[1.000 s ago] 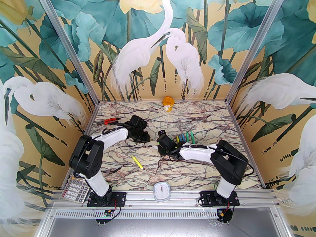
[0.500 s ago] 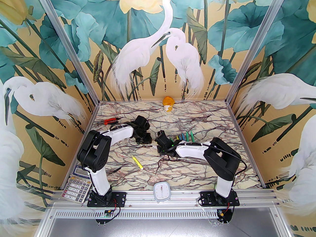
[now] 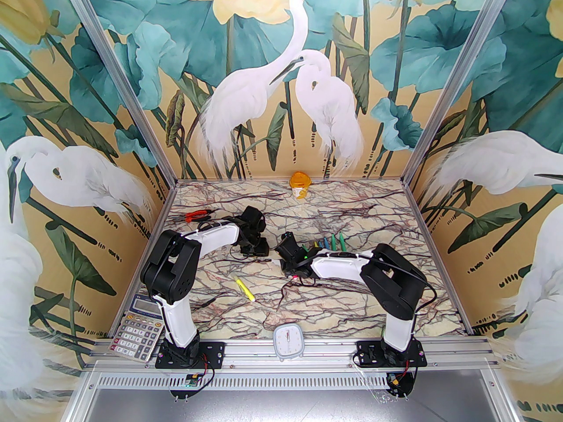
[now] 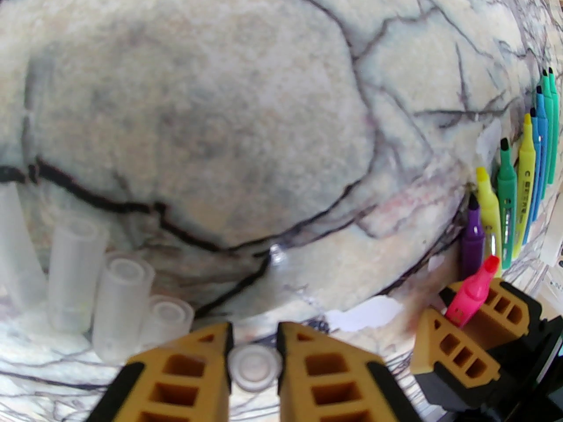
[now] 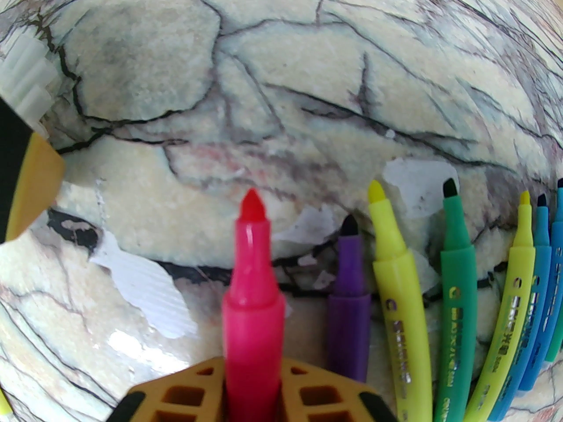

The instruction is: Open the pen caps

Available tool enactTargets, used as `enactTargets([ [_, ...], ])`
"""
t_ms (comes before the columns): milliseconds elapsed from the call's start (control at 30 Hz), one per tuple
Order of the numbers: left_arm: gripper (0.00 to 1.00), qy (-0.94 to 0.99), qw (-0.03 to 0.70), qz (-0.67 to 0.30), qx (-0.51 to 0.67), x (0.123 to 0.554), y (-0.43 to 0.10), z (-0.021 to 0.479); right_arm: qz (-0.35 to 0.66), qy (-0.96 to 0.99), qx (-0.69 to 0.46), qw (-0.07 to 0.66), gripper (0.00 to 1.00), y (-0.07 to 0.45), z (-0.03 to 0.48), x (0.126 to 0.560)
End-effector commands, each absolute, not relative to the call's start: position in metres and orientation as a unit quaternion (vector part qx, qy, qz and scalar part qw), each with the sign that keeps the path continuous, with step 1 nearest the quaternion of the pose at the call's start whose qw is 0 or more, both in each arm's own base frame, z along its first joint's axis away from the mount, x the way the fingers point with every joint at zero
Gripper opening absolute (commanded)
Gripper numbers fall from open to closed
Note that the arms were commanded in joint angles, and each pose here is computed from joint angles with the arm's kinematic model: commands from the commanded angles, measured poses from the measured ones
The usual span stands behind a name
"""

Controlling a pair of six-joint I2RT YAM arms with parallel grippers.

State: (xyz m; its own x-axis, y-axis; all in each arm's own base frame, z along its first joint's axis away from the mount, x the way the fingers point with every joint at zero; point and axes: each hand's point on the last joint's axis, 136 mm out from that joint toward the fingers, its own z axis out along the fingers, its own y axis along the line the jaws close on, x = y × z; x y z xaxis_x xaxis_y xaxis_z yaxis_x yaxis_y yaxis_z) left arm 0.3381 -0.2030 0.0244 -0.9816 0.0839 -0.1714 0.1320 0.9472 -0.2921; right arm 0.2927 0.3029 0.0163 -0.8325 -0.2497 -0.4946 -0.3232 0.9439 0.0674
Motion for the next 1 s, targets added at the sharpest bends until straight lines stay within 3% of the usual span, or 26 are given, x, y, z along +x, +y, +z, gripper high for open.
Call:
enactTargets([
  [0, 0.23, 0.987, 0.071, -0.128, 0.059, 0.338, -0.197, 0.018, 0.060, 0.957, -0.135, 0.251, 0.25, 0.298, 0.017, 0.298],
  [500, 0.31, 0.988, 0.083, -0.118, 0.059, 0.336, -0.191, 0.025, 0.049, 0.951, -0.131, 0.276, 0.32, 0.283, 0.042, 0.294],
  [967, 0.44, 0.975, 0.166, -0.146, 0.036, 0.344, -0.174, 0.076, 0.073, 0.922, -0.210, 0.316, 0.41, 0.309, 0.086, 0.273],
])
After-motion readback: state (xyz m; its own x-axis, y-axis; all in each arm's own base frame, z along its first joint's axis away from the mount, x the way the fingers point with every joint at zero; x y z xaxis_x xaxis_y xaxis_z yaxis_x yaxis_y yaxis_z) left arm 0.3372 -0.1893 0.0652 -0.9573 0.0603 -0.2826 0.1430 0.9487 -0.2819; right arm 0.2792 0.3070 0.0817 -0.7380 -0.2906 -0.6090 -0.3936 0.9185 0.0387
